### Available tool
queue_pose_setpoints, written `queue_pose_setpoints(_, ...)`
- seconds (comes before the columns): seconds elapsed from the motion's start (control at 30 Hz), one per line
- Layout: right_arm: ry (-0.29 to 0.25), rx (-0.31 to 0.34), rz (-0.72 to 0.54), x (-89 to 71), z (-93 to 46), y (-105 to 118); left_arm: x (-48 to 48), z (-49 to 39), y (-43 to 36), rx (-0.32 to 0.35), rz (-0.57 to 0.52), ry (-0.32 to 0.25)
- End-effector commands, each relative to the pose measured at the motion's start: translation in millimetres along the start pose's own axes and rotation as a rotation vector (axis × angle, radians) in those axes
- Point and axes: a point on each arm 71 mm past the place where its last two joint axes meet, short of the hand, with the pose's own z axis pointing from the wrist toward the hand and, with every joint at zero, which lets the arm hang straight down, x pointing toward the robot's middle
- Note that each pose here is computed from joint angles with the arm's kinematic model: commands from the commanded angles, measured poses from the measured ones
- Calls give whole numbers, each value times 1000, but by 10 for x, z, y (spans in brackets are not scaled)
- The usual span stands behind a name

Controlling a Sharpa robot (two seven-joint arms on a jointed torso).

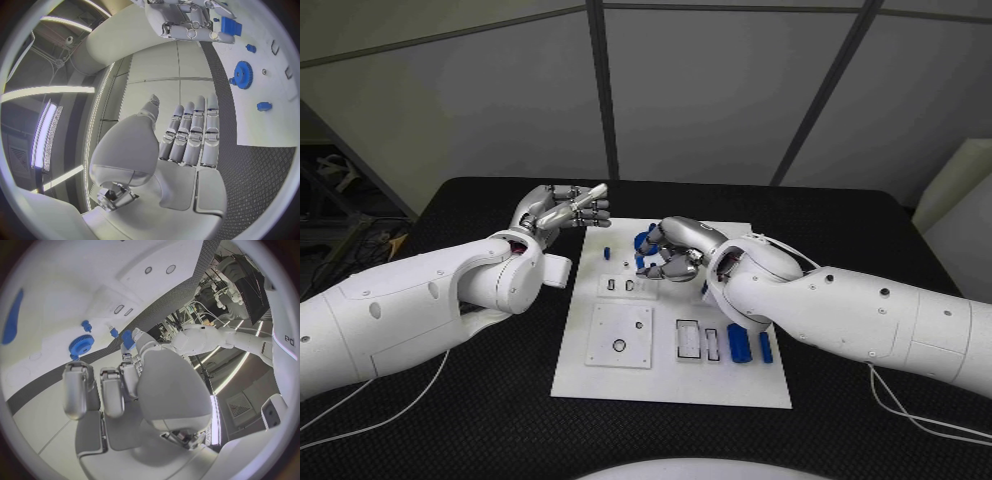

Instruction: Assemble the parts on the task board

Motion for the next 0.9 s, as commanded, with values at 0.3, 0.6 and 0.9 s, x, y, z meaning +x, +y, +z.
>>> queue_pose_setpoints(0.3,21,48,-128,254,50,28,55,10,-19,10,-3,19)
queue_pose_setpoints(0.6,14,52,-145,289,72,23,70,11,-19,10,-4,22)
queue_pose_setpoints(0.9,29,59,-145,350,69,-3,84,9,-21,10,-6,27)
